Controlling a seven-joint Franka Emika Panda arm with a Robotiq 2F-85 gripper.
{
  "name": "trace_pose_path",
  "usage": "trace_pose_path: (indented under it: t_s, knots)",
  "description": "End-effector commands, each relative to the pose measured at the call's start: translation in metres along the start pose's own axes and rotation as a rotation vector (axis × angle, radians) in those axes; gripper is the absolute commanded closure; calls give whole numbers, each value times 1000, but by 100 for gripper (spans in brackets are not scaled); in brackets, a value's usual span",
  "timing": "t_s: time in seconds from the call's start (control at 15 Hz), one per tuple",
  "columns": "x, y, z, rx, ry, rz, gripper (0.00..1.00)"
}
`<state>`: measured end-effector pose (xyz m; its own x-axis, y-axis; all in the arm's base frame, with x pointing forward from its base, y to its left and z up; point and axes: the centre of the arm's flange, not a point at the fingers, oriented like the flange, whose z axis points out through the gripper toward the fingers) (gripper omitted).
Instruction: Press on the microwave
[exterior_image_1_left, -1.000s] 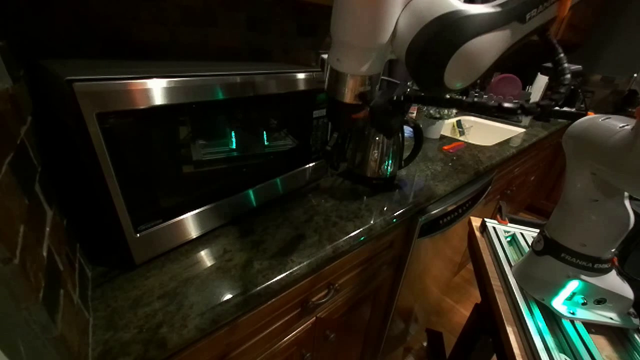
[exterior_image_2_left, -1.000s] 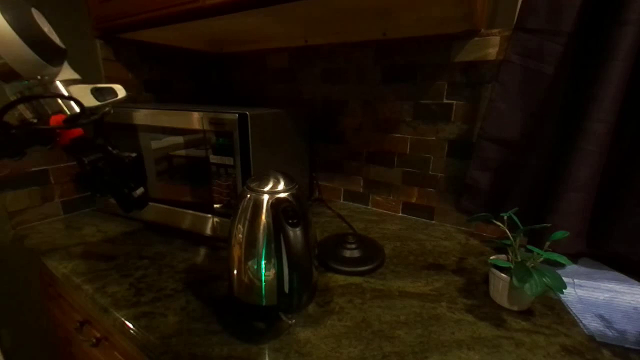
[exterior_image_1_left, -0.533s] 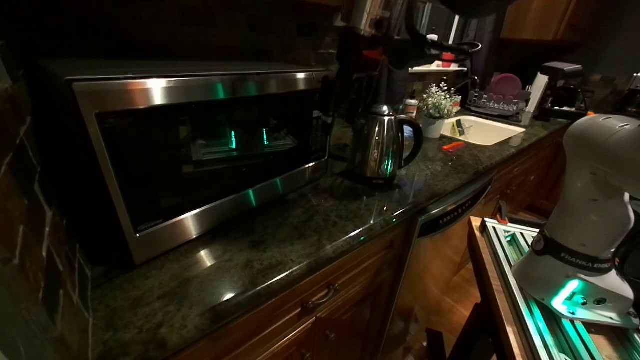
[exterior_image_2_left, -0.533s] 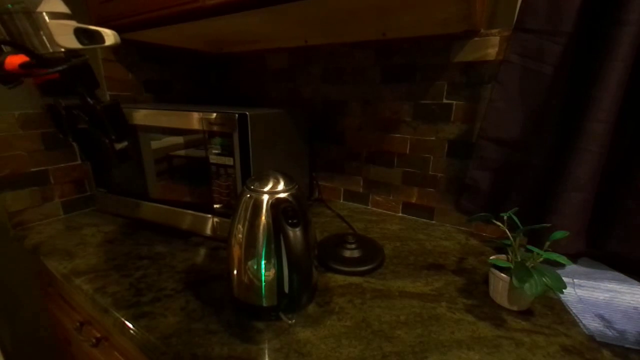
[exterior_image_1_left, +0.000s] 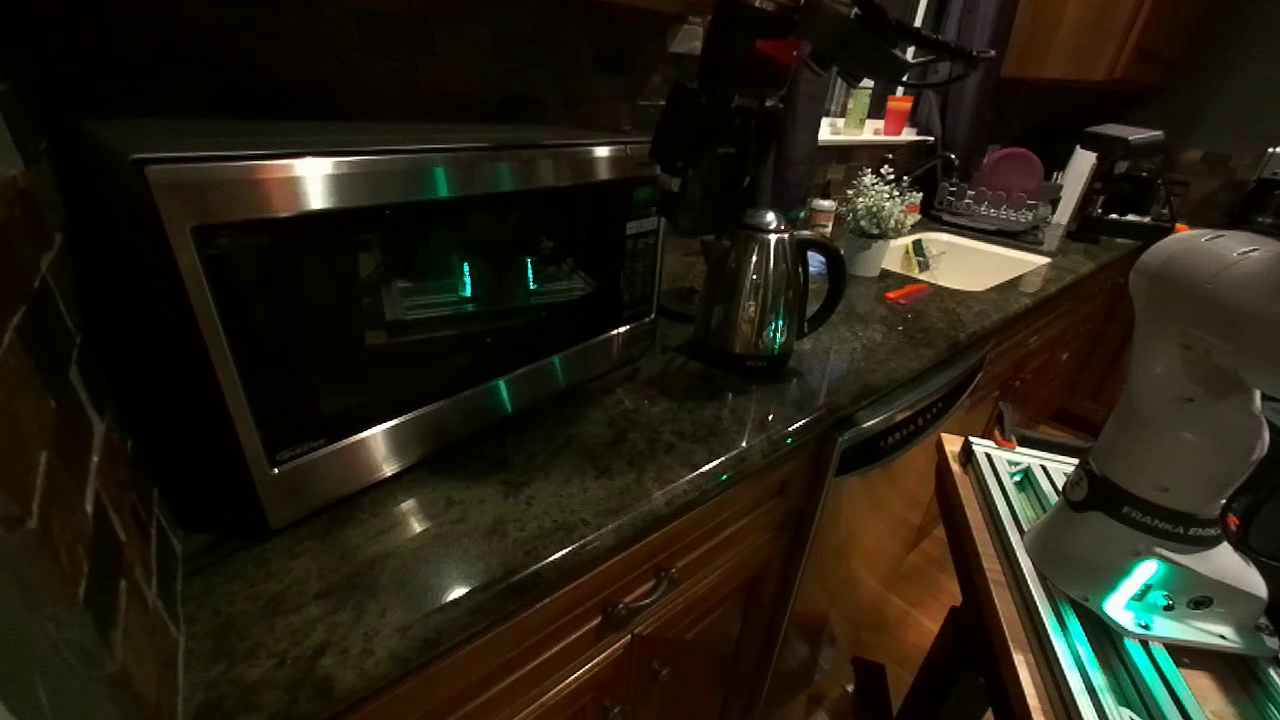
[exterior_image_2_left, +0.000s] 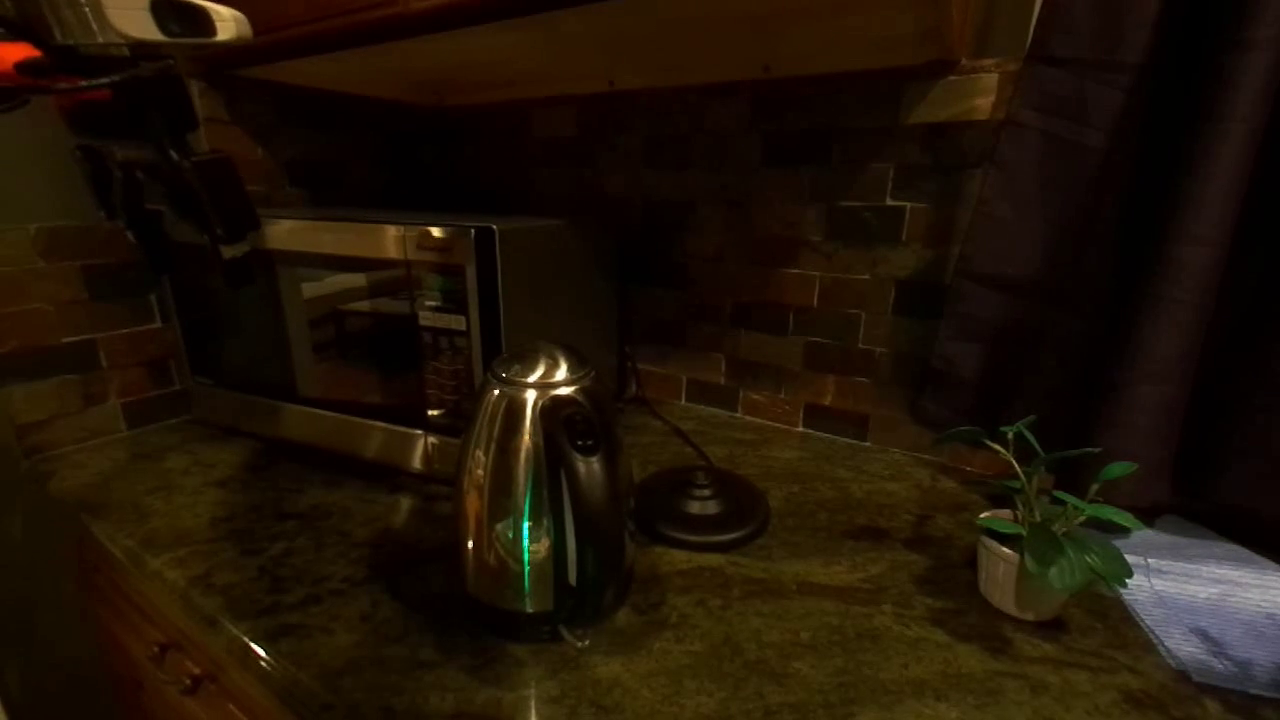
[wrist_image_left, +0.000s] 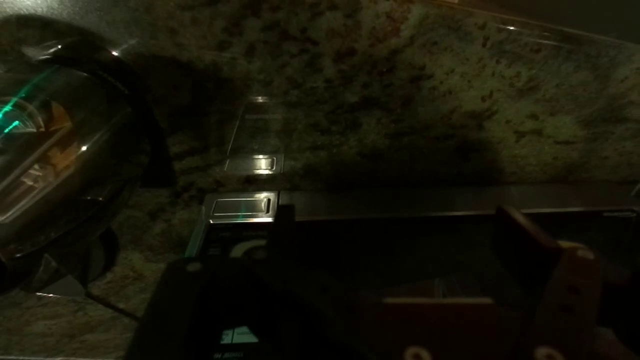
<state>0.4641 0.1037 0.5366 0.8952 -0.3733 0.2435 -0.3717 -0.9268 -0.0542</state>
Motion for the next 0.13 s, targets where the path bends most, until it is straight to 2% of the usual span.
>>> trace_pose_path:
  t_s: [0.0, 0.07]
  knots:
    - [0, 0, 0, 0, 0, 0, 0]
    - [0, 0, 0, 0, 0, 0, 0]
